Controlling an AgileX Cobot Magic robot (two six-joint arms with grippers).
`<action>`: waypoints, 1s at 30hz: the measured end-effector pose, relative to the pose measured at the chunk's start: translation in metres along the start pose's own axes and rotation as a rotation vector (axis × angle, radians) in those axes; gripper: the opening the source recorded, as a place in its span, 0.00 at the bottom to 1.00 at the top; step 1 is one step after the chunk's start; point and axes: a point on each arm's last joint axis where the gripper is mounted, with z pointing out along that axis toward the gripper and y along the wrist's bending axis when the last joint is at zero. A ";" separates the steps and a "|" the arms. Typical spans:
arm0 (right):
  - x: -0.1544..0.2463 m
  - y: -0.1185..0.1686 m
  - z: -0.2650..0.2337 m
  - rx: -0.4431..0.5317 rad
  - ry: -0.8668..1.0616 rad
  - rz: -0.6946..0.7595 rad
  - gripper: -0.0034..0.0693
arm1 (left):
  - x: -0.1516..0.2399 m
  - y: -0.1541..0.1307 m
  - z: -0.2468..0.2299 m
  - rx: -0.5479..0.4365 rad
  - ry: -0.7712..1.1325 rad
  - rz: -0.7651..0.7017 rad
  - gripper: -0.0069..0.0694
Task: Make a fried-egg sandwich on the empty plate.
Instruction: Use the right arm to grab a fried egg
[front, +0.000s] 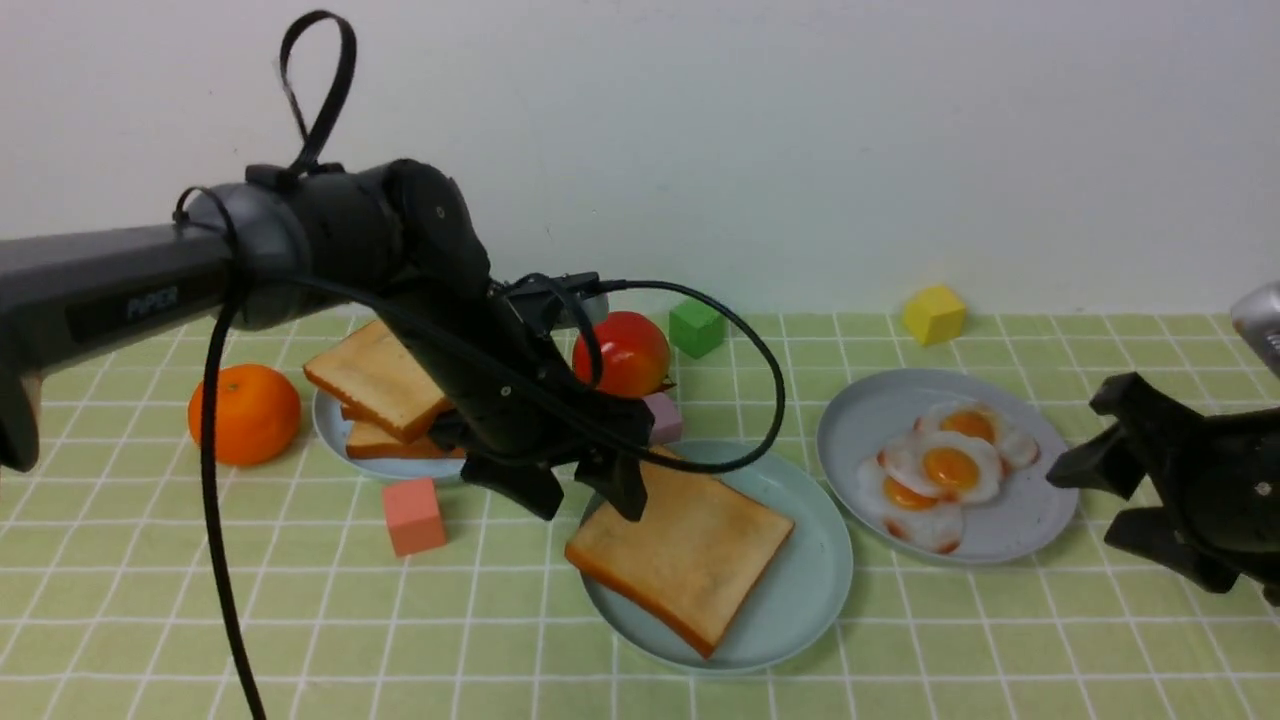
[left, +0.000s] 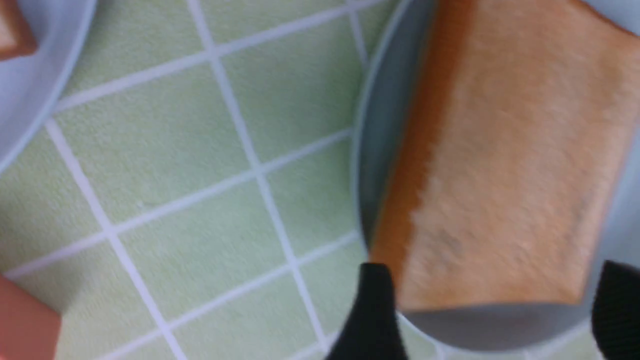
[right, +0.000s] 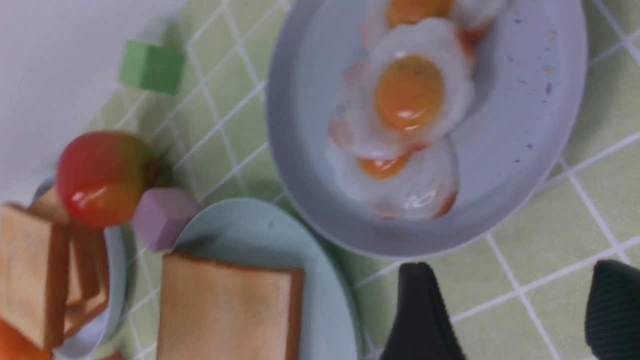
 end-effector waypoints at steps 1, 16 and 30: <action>-0.006 -0.006 0.008 -0.002 0.016 0.031 0.66 | -0.002 -0.006 -0.013 0.005 0.007 0.022 0.88; -0.029 -0.042 0.088 -0.133 0.081 0.086 0.66 | 0.030 -0.107 -0.101 0.080 -0.078 0.450 0.44; -0.042 -0.040 0.128 -0.201 0.145 0.134 0.66 | 0.027 -0.109 -0.100 0.103 -0.117 0.522 0.07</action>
